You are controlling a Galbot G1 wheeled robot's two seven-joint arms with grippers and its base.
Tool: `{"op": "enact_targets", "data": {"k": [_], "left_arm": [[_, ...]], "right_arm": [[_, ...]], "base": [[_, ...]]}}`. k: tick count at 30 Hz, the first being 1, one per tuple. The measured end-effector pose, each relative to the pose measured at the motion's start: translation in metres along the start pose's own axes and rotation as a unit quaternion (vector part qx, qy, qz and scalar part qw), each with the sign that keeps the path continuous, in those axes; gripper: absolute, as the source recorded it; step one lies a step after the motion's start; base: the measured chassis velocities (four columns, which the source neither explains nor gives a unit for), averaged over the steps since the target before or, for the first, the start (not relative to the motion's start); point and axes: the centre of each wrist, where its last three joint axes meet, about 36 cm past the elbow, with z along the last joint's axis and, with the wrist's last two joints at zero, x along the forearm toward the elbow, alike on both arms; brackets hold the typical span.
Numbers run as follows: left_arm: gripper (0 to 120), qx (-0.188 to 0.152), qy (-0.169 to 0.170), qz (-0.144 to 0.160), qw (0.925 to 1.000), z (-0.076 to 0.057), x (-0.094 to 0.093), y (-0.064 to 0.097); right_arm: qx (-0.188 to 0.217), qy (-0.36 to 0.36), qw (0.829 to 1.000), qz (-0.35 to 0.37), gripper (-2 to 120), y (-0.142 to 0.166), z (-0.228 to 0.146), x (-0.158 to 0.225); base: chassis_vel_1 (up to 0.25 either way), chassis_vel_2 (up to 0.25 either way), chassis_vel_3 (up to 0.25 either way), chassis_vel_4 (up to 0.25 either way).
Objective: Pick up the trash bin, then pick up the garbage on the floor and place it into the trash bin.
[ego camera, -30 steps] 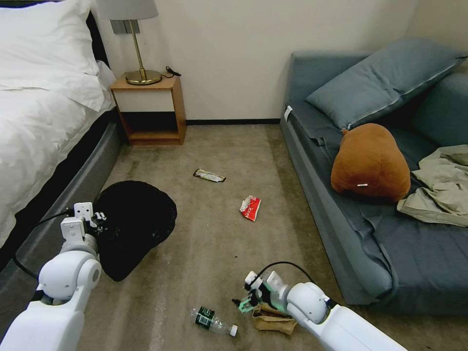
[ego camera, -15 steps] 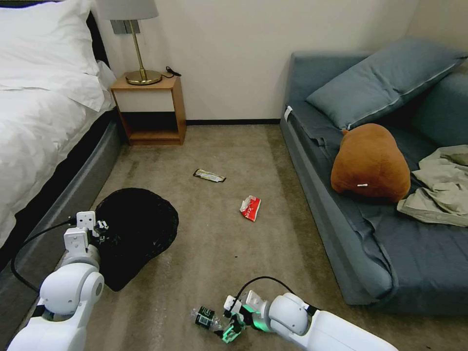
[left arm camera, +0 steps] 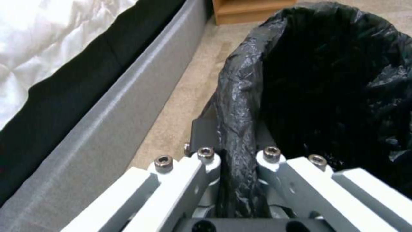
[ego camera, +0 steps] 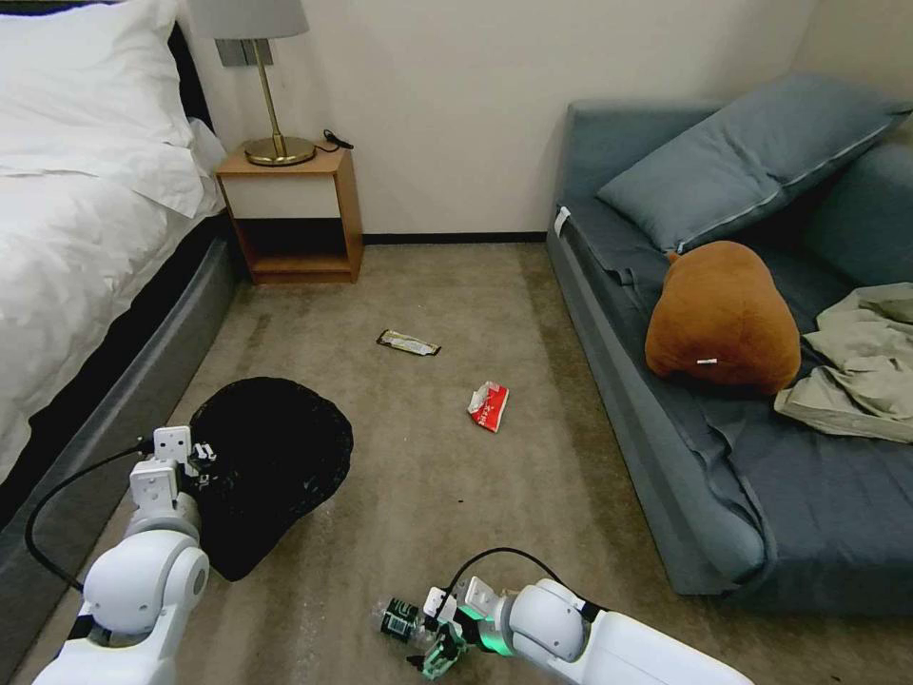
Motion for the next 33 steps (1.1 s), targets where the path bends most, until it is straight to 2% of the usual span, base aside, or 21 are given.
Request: {"op": "enact_targets", "data": {"k": [7,14,19,20,22,23,29,30,32,33], "left_arm": [[4,-0.003,-0.003,-0.001,1.0000,0.000,0.000,0.002],[4,-0.001,-0.006,-0.004,1.0000,0.001,0.000,0.005],[4,-0.004,-0.004,-0.002,1.0000,0.006,-0.001,0.003],[4,-0.004,-0.004,-0.002,1.0000,0.006,-0.001,0.003],[4,-0.004,-0.006,-0.001,1.0000,0.005,-0.001,0.002],[4,-0.004,-0.006,-0.001,1.0000,0.005,-0.001,0.002],[4,-0.007,-0.004,0.003,1.0000,0.007,-0.003,-0.002],[4,-0.007,-0.004,0.003,1.0000,0.007,-0.003,-0.002],[4,-0.008,-0.003,0.004,1.0000,0.008,-0.002,-0.002],[4,-0.008,-0.003,0.004,1.0000,0.008,-0.002,-0.002]], "right_arm": [[0.006,-0.002,1.000,-0.007,100,0.014,-0.003,-0.021],[0.007,-0.003,1.000,-0.004,100,0.012,-0.004,-0.030],[0.007,-0.002,1.000,-0.003,79,0.009,0.001,-0.032],[0.007,-0.002,1.000,-0.003,79,0.009,0.001,-0.032],[0.007,-0.001,1.000,-0.001,66,0.007,0.004,-0.030],[0.007,-0.001,1.000,-0.001,66,0.007,0.004,-0.030],[0.009,-0.006,1.000,0.007,42,-0.002,0.004,-0.024],[0.009,-0.006,1.000,0.007,42,-0.002,0.004,-0.024],[0.007,-0.012,1.000,0.013,32,-0.007,0.001,-0.022],[0.007,-0.012,1.000,0.013,32,-0.007,0.001,-0.022]], "base": [[0.000,0.000,0.000,0.000],[0.000,0.000,0.000,0.000],[0.000,0.000,0.000,0.000],[0.000,0.000,0.000,0.000],[0.000,0.000,0.000,0.000],[0.000,0.000,0.000,0.000],[0.000,0.000,0.000,0.000],[0.000,0.000,0.000,0.000],[0.000,0.000,0.000,0.000],[0.000,0.000,0.000,0.000]]}}
